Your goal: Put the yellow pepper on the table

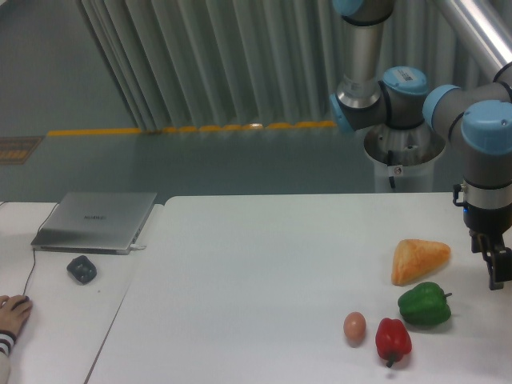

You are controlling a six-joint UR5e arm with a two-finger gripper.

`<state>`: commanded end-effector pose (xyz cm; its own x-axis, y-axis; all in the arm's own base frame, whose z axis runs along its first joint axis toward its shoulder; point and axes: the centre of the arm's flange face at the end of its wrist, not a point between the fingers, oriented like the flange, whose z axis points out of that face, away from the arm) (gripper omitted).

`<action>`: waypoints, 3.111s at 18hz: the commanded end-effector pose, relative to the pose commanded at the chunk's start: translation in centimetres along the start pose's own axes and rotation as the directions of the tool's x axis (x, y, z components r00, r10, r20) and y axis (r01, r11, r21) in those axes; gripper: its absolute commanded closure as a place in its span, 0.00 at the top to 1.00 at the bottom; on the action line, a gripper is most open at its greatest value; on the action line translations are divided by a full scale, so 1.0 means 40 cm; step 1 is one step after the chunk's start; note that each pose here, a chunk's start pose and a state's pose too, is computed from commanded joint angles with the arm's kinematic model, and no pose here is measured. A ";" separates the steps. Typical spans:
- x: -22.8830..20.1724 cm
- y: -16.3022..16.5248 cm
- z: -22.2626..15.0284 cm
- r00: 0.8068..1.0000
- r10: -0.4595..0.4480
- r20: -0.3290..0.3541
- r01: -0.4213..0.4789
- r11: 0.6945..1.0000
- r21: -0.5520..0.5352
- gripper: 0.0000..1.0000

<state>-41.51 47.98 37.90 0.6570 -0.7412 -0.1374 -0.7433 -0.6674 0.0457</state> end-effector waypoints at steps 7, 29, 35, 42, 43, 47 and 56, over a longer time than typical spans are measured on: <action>0.000 0.002 0.007 1.000 -0.003 -0.006 0.003 1.000 -0.007 1.00; 0.022 0.090 0.003 0.998 -0.062 -0.005 0.062 0.998 -0.013 1.00; 0.002 0.096 -0.013 0.996 -0.059 0.059 0.061 0.998 -0.027 1.00; 0.001 0.098 -0.015 0.997 -0.053 0.064 0.055 0.998 -0.033 1.00; 0.002 0.096 -0.013 0.997 -0.053 0.063 0.055 0.998 -0.034 1.00; 0.005 0.098 -0.010 0.997 -0.050 0.057 0.053 0.997 -0.047 1.00; 0.004 0.154 -0.025 0.995 -0.078 0.062 0.088 0.982 -0.168 1.00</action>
<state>-45.85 43.70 39.16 0.7043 -0.6808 -0.2013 -0.6511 -0.7324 0.1993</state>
